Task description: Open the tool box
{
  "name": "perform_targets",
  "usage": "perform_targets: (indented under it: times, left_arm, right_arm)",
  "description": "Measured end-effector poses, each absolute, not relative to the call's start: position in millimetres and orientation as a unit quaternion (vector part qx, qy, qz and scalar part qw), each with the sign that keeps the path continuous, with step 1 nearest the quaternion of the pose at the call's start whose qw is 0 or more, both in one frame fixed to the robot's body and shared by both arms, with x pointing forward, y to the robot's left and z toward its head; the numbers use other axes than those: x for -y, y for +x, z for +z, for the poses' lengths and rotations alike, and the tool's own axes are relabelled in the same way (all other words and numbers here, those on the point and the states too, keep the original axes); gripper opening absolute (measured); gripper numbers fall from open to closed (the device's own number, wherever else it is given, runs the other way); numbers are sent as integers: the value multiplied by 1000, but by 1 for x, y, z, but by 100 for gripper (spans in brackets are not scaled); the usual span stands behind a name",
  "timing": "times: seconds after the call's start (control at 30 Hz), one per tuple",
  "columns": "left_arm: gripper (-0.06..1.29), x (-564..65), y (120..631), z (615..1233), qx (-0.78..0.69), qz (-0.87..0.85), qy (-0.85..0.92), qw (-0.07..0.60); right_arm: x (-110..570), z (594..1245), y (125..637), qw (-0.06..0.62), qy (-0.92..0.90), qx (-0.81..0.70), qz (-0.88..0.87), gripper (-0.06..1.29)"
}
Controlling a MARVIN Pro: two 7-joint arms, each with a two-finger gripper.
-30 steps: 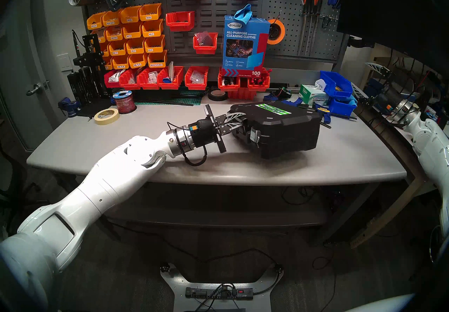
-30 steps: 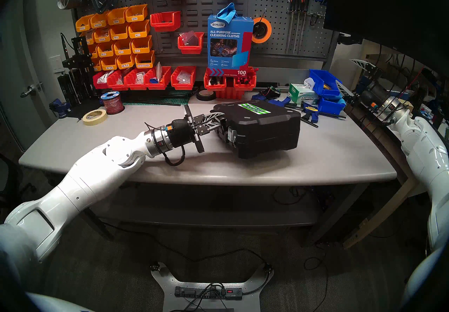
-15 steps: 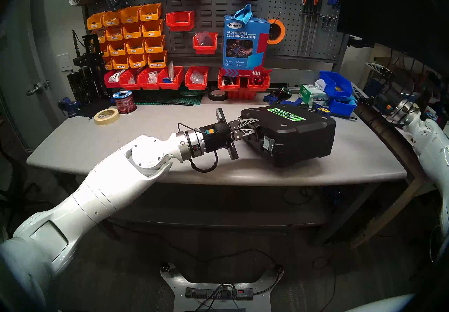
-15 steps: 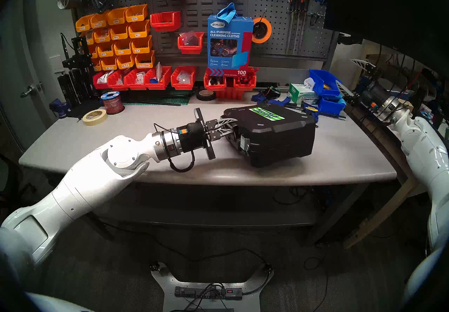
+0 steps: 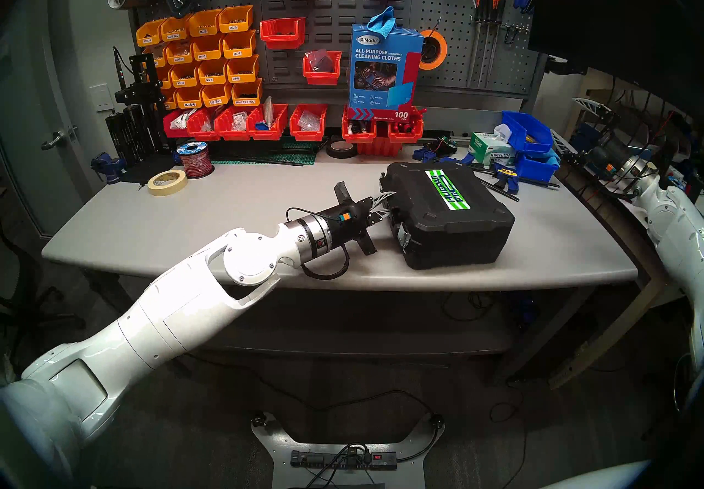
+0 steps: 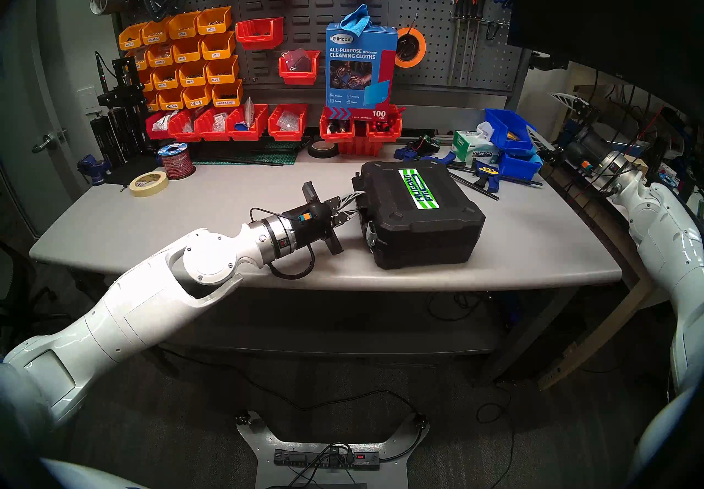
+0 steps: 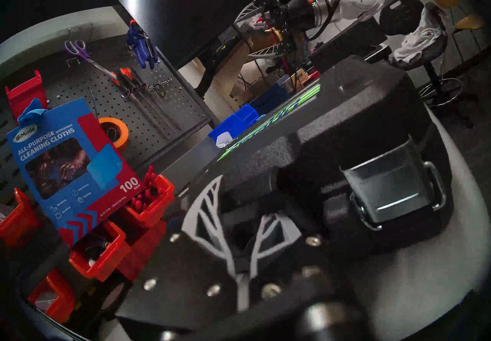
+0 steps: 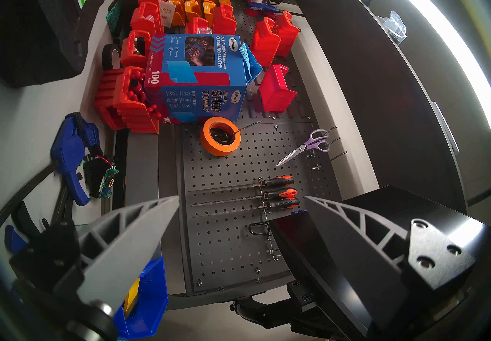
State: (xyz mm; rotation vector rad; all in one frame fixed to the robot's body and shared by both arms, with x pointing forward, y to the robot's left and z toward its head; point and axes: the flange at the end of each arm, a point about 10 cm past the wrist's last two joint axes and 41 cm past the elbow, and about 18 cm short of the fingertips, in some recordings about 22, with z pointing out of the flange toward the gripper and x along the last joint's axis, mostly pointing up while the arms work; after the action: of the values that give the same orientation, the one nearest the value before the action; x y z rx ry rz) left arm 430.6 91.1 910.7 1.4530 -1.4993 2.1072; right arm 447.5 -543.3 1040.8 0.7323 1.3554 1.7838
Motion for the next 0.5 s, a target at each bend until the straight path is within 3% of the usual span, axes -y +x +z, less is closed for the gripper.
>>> perform_targets:
  times: [0.5]
  left_arm:
    - [-2,-47,443,885,456,685,568,18]
  right_arm:
    - [543,1041,447,382,287,-531,699,123]
